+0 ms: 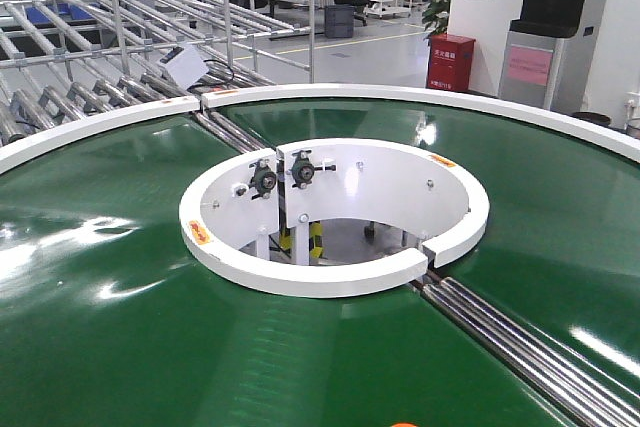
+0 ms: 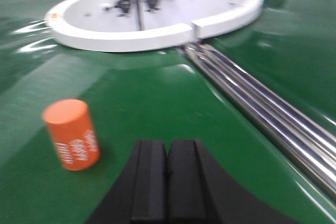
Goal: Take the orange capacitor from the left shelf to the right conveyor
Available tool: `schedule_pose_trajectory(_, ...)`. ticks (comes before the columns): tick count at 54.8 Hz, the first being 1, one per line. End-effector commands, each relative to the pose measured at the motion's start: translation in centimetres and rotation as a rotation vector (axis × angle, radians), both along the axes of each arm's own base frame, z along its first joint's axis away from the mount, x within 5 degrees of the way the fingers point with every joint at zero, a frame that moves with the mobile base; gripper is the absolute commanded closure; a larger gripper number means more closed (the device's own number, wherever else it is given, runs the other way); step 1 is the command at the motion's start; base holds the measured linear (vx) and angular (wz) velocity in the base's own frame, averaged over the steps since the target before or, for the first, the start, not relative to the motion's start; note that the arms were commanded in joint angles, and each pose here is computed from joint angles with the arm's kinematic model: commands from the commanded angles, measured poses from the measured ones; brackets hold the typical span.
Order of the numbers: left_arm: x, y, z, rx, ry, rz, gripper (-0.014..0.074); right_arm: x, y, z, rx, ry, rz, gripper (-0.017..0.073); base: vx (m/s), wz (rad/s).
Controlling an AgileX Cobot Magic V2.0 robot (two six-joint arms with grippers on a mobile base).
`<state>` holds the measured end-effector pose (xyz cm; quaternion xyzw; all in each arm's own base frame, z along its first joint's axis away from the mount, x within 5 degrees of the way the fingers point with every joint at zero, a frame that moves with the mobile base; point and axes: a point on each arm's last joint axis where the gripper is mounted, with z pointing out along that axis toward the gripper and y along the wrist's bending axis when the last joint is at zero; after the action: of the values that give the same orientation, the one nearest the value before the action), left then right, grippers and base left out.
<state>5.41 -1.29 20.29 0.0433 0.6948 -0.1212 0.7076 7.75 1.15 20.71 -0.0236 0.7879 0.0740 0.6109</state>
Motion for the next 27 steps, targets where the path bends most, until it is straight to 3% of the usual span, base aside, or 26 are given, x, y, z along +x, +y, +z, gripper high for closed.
schedule_pose_trajectory(1,-0.3,0.1,1.7,-0.035,-0.104,-0.005,0.06,-0.6,-0.6,-0.5,0.047,-0.142,-0.083,0.0571,0.0,0.0)
schedule_pose_trajectory(7,-0.3,0.1,1.7,-0.035,-0.104,-0.005,0.06,-1.4,-1.3,-1.7,0.042,-0.157,-0.173,0.0571,0.0,0.0)
schedule_pose_trajectory(11,-0.3,0.1,1.7,-0.035,-0.104,-0.005,0.06,-1.9,-1.5,-1.5,0.002,-0.214,-0.205,0.0571,0.0,0.0)
schedule_pose_trajectory(27,-0.3,0.0,1.6,-0.034,-0.097,-0.005,0.06,-2.1,-1.6,-1.2,-0.012,-0.247,-0.215,0.0571,0.0,0.0)
